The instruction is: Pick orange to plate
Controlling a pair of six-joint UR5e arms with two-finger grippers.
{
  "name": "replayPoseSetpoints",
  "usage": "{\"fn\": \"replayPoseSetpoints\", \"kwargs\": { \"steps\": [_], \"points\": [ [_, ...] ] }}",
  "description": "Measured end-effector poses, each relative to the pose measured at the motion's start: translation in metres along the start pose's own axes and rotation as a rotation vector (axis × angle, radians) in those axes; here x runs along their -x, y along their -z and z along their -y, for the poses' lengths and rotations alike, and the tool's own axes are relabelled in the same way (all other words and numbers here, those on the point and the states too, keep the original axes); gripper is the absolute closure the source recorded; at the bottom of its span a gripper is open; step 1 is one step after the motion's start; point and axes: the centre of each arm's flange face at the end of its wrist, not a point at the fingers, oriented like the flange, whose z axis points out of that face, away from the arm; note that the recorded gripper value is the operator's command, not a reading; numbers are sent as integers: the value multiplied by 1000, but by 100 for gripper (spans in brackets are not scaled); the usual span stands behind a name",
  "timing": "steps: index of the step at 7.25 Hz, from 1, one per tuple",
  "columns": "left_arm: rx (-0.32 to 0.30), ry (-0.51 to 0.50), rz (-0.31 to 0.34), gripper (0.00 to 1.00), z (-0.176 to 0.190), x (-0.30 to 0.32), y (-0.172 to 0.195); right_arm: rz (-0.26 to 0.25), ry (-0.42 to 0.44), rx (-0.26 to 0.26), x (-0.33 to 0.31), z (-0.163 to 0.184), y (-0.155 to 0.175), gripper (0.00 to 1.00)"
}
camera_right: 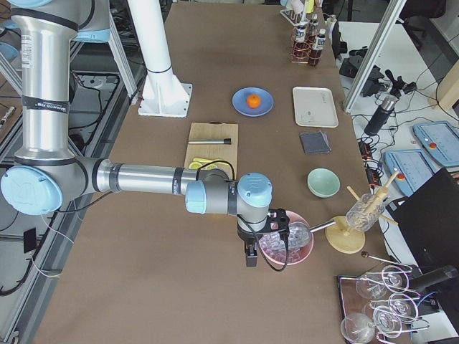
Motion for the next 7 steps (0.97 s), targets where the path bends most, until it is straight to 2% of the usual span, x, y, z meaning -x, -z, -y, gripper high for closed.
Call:
{"fn": "replayPoseSetpoints", "kwargs": {
  "steps": [1,7],
  "points": [
    [1,4,1,2,-1,1,-1,5,-10,12,-4,-5,-6,0],
    [7,15,-1,2,-3,5,-5,8,-9,11,-5,-6,-8,0]
  ]
}}
